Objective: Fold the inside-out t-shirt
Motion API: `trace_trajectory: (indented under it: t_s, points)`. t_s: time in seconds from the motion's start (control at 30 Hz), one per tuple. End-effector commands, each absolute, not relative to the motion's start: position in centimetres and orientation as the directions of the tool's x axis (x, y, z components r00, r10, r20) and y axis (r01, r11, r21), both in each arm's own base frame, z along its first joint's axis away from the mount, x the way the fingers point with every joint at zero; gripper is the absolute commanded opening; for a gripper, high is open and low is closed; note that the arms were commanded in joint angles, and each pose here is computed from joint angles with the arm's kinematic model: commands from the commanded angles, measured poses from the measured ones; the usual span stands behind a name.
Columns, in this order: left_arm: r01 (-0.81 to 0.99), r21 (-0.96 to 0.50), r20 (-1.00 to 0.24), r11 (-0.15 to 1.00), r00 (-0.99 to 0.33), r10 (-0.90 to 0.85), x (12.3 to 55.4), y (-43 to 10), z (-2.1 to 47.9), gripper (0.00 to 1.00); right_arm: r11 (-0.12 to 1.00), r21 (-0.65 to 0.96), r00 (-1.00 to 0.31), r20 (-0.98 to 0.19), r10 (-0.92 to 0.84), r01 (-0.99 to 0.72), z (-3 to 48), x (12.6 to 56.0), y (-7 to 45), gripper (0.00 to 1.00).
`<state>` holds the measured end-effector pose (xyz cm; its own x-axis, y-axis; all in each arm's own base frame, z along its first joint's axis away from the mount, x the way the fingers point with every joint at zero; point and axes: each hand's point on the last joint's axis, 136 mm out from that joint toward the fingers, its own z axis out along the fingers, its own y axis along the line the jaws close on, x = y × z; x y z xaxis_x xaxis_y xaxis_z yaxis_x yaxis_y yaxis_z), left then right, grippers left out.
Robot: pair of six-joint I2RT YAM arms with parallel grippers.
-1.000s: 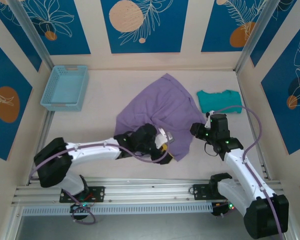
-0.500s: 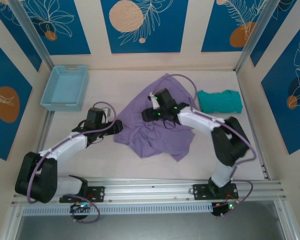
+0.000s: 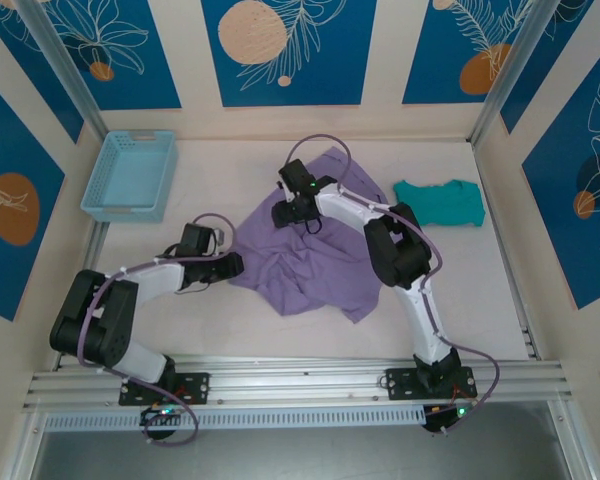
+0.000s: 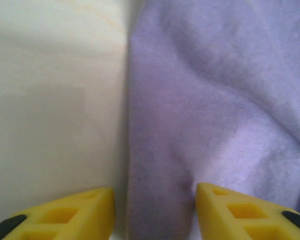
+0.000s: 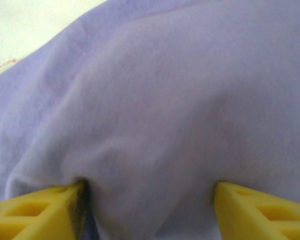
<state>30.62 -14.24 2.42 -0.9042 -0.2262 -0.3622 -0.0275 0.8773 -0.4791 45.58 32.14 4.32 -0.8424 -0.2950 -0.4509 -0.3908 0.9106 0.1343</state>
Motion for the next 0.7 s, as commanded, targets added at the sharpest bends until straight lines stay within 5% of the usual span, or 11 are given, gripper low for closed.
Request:
trace_trajectory:
  t_s: [0.0,0.2,0.5,0.67]
  points:
    - [0.030,-0.568,-0.335,0.823,-0.921,-0.198,30.4,-16.7,1.6,0.37,0.908,0.148,-0.864,-0.398,-0.309,-0.392,3.9,45.7,31.9,0.49]
    - [0.078,-0.578,-0.420,0.812,-0.882,-0.214,31.8,-16.9,4.3,0.00,0.876,0.247,-0.835,-0.486,-0.258,-0.414,8.3,47.5,32.2,0.01]
    - [0.238,-0.430,-0.803,0.871,-0.543,-0.247,36.1,-14.1,22.5,0.00,0.776,0.291,-0.585,-0.802,-0.120,-0.559,27.4,46.5,30.1,0.00]
    - [0.470,-0.335,-0.927,0.817,-0.321,-0.195,31.9,-15.4,32.8,0.00,0.783,0.290,-0.472,-0.882,-0.004,-0.550,32.9,41.4,24.3,0.00]
